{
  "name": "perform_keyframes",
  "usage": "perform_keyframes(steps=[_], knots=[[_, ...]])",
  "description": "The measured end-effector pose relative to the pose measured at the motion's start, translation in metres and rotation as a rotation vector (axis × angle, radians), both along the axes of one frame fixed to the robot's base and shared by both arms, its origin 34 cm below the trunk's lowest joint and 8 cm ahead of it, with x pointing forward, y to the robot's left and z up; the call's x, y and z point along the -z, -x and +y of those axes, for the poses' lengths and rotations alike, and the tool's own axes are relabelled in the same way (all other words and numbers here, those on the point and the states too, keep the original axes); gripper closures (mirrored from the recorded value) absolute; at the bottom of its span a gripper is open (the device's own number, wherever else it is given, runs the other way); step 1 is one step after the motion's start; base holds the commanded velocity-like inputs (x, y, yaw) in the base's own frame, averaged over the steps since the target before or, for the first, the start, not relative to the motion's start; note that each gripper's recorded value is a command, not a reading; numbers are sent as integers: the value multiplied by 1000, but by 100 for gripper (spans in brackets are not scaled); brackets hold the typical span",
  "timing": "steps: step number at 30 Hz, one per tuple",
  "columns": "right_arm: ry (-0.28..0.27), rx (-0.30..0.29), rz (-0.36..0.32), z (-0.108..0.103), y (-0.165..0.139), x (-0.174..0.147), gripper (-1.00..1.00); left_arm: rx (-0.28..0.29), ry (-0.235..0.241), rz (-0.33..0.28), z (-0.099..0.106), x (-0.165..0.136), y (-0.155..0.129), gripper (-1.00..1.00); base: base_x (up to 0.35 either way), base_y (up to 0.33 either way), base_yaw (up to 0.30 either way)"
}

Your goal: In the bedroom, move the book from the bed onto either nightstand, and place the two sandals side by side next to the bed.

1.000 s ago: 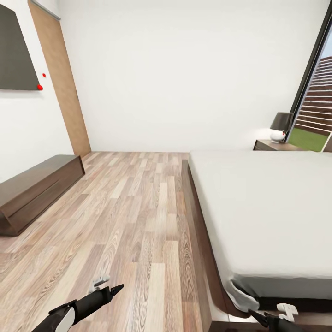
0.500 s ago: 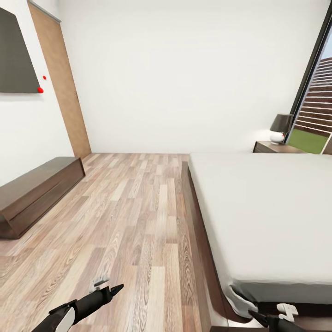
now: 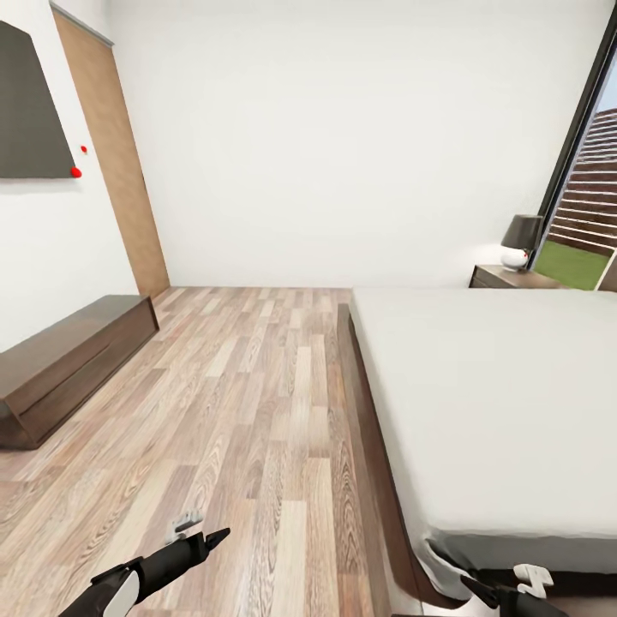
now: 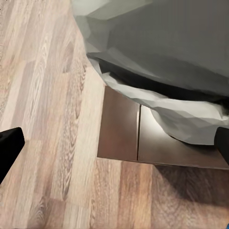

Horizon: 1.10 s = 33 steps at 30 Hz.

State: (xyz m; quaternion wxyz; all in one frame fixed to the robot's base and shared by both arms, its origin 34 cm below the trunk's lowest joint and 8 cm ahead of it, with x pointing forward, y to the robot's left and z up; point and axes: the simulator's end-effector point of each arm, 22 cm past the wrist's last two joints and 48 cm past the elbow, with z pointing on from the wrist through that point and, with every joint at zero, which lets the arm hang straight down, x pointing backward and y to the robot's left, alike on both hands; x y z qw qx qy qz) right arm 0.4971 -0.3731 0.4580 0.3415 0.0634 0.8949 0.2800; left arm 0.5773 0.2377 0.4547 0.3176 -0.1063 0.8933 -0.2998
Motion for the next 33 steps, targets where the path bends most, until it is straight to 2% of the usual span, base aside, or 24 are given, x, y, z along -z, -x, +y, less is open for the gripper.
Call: perform_keyframes(steps=[6, 10, 12, 14, 16, 18, 21, 24, 25, 28, 33], knots=[[0, 1, 4, 0, -1, -11, -100, 0, 0, 1, -1, -12, -2, -100, 0, 0, 0], [-11, 17, 55, 3, 14, -5, -100, -1, 2, 5, -5, -19, -3, -100, 0, 0, 0], [-18, 28, 90, 15, 25, 5, -100, -8, -7, 27, -8, -16, 1, -100, 0, 0, 0], [-18, 37, 97, 29, 28, 10, -100, -10, -29, 70, -9, -6, 13, -100, 0, 0, 0], [-2, 50, 121, 41, 36, 19, -100, 0, -80, 112, -8, 12, 36, -100, 0, 0, 0], [27, 51, 172, 48, 51, 31, -100, 17, -131, 115, -9, 24, 55, -100, 0, 0, 0], [59, 29, 236, 60, 72, 42, -100, 34, -179, 116, -13, 33, 76, -100, 0, 0, 0], [65, 14, 285, 70, 90, 47, -100, 39, -212, 124, -17, 37, 89, -100, 0, 0, 0], [63, 11, 313, 74, 101, 50, -100, 44, -219, 140, -22, 41, 102, -100, 0, 0, 0], [57, 14, 346, 78, 114, 49, -100, 48, -214, 155, -33, 41, 114, -100, 0, 0, 0], [54, 15, 360, 79, 118, 42, -100, 50, -215, 166, -37, 35, 123, -100, 0, 0, 0]])
